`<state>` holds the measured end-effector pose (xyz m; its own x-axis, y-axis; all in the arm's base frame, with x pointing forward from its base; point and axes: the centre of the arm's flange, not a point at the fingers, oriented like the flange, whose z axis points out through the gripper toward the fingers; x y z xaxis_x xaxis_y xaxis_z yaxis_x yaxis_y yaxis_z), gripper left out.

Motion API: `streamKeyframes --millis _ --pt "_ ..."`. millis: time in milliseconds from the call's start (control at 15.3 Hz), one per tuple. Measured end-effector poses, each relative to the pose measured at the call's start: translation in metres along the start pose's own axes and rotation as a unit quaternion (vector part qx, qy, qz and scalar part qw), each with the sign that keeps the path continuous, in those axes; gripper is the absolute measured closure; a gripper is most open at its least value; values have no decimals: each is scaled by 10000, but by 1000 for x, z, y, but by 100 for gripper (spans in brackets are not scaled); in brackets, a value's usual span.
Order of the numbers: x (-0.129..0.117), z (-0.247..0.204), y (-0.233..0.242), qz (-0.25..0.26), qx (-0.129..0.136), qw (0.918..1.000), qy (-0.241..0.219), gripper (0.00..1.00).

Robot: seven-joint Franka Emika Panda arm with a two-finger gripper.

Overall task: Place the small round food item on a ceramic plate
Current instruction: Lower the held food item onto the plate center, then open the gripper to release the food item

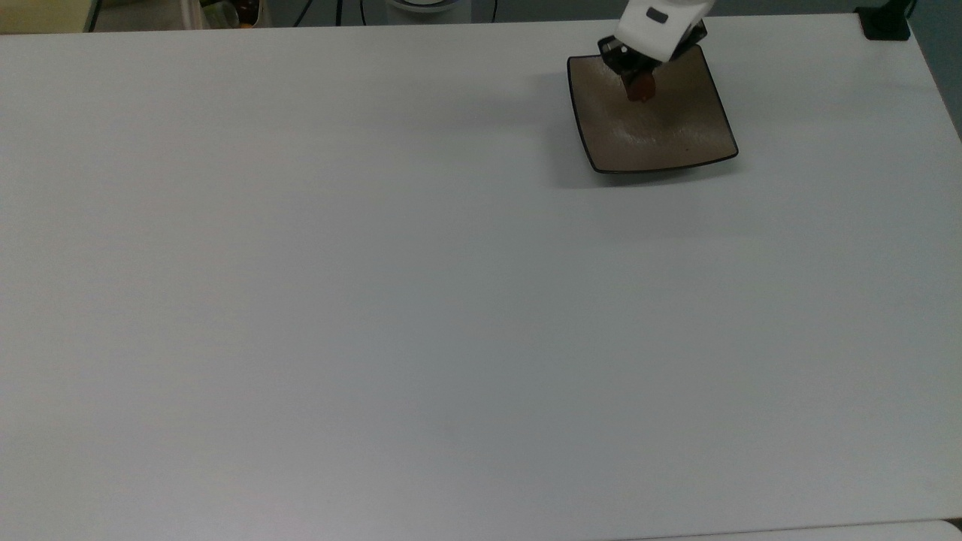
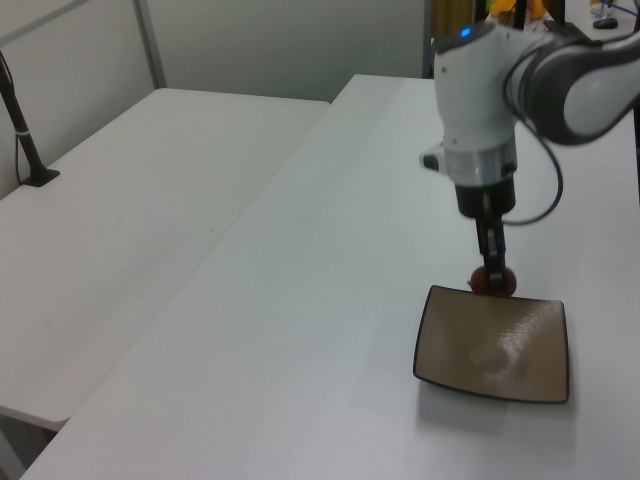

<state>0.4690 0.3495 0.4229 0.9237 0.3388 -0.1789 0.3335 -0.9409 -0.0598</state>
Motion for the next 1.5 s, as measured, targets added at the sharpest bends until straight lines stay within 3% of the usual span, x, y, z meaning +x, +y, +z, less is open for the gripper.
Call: streamKeyframes --millis 522,849,914,980,1306,1502 --pt "17 68 -31 94 10 10000 5 80" --pt "20 80 -31 123 2 9999 -43 75" --pt "20 80 -31 125 2 9999 -43 66" --pt "20 80 -31 126 2 9999 -43 50" --pt "20 80 -31 127 2 9999 -43 1" --pt "20 79 -31 129 6 9999 -32 0"
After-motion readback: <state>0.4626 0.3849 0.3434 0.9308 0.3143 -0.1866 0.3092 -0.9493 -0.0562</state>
